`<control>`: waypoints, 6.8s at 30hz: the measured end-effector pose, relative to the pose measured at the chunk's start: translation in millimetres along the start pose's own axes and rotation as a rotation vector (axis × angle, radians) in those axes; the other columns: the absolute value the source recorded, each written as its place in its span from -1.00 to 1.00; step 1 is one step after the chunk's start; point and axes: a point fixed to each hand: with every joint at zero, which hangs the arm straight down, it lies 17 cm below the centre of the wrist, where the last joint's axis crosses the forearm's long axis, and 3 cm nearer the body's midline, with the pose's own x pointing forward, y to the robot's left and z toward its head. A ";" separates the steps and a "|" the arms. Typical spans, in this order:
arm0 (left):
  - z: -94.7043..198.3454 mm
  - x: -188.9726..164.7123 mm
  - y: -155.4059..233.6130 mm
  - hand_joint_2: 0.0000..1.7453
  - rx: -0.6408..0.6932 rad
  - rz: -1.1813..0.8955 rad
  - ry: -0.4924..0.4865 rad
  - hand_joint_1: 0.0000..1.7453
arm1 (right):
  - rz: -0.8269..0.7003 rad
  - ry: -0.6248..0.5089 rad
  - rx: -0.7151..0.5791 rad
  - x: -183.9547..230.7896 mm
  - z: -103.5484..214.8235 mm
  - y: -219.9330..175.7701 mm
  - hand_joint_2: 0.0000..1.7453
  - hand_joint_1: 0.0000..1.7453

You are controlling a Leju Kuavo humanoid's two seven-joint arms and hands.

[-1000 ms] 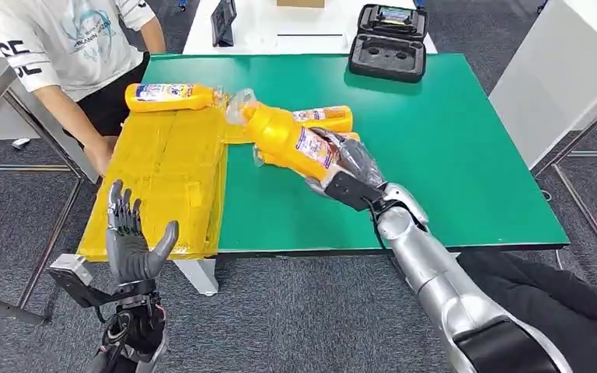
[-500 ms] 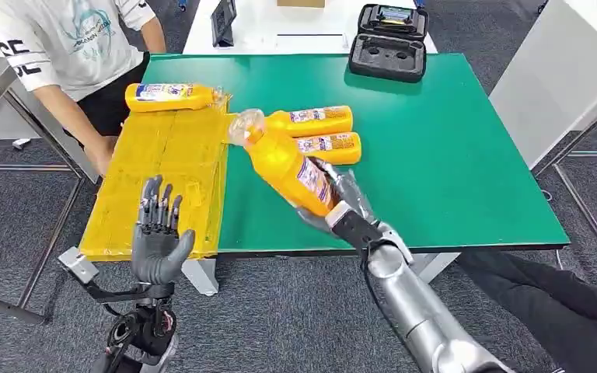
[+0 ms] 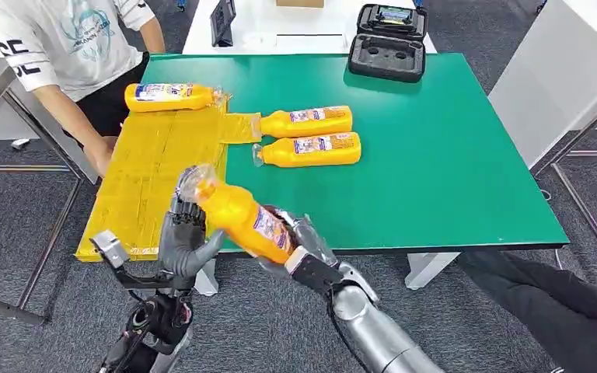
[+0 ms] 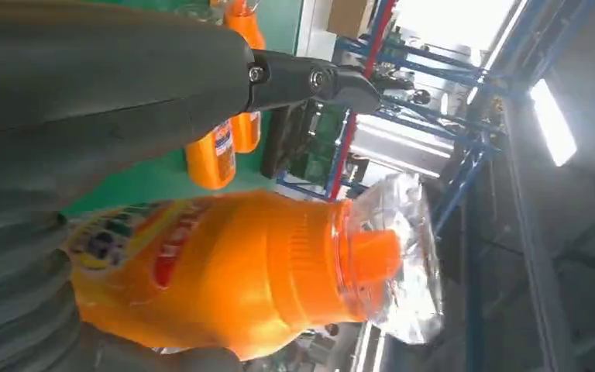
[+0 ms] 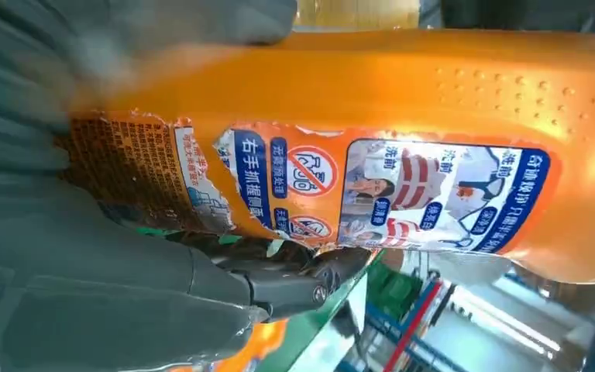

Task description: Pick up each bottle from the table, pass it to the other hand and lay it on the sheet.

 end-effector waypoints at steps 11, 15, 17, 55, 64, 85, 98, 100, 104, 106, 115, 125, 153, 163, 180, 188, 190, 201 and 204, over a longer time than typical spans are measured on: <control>-1.7 -10.0 1.6 1.00 -0.005 -0.015 0.022 -1.00 | 0.005 0.017 0.035 -5.4 2.9 13.2 1.00 1.00; 0.3 -24.6 0.7 1.00 -0.009 -0.014 0.060 -1.00 | 0.006 0.031 0.052 -9.7 3.7 19.6 1.00 1.00; 1.8 -30.0 -1.2 1.00 -0.013 -0.008 0.074 -1.00 | -0.002 0.038 0.058 -11.7 4.6 21.7 1.00 1.00; 23.6 -58.5 -32.7 1.00 -0.171 0.113 0.194 -1.00 | -0.001 0.090 0.122 -29.5 20.2 33.6 1.00 1.00; 24.8 -60.2 -36.3 1.00 -0.194 0.088 0.196 1.00 | -0.008 0.099 0.113 -32.3 24.1 32.6 1.00 1.00; 21.4 -70.4 -32.8 1.00 -0.194 0.044 0.233 1.00 | 0.017 0.109 0.064 -34.4 25.2 25.7 -1.00 -1.00; 7.8 -61.1 -5.2 1.00 -0.100 -0.024 0.197 1.00 | -0.011 0.079 -0.071 -19.1 20.1 -4.6 -1.00 -1.00; 3.8 -56.3 0.7 1.00 -0.088 -0.032 0.184 1.00 | -0.015 0.074 -0.077 -16.9 20.3 -5.5 -1.00 -1.00; 0.1 -51.1 6.3 1.00 -0.073 -0.038 0.169 1.00 | -0.017 0.065 -0.082 -13.4 19.3 -6.5 -1.00 -1.00; -3.8 -46.5 16.5 1.00 -0.037 -0.065 0.150 1.00 | -0.017 0.060 -0.084 -11.6 18.8 -6.8 -1.00 -1.00; -58.3 32.5 100.5 1.00 0.112 -0.651 -0.095 1.00 | -0.056 0.041 -0.100 -4.2 15.9 -10.7 -1.00 -1.00; -100.1 72.0 131.5 1.00 0.111 -1.000 -0.170 1.00 | -0.066 0.032 -0.105 -0.7 17.2 -12.2 -1.00 -1.00; -114.4 -49.4 185.8 1.00 -0.469 -1.765 0.264 1.00 | -0.113 -0.017 -0.217 21.9 26.3 -48.9 -1.00 -1.00; -57.7 -118.6 176.2 1.00 -0.755 -1.758 0.448 1.00 | -0.109 -0.017 -0.231 21.9 29.5 -55.7 -1.00 -1.00; -43.1 -129.6 180.8 1.00 -0.799 -1.662 0.546 1.00 | -0.113 -0.011 -0.212 16.3 26.3 -58.2 -1.00 -1.00; -42.9 -129.8 182.8 1.00 -0.773 -1.655 0.551 0.98 | -0.113 -0.016 -0.209 13.1 19.7 -62.4 -1.00 -1.00; -44.2 -128.8 185.4 1.00 -0.756 -1.676 0.545 0.96 | -0.116 -0.013 -0.210 11.7 19.6 -62.8 -1.00 -1.00; -31.4 -137.5 186.9 1.00 -0.744 -1.733 0.533 1.00 | -0.120 0.001 -0.212 6.2 21.4 -61.7 -1.00 -1.00; -29.7 -139.3 185.4 1.00 -0.748 -1.736 0.532 0.96 | -0.121 0.003 -0.211 5.7 21.6 -61.1 -1.00 -1.00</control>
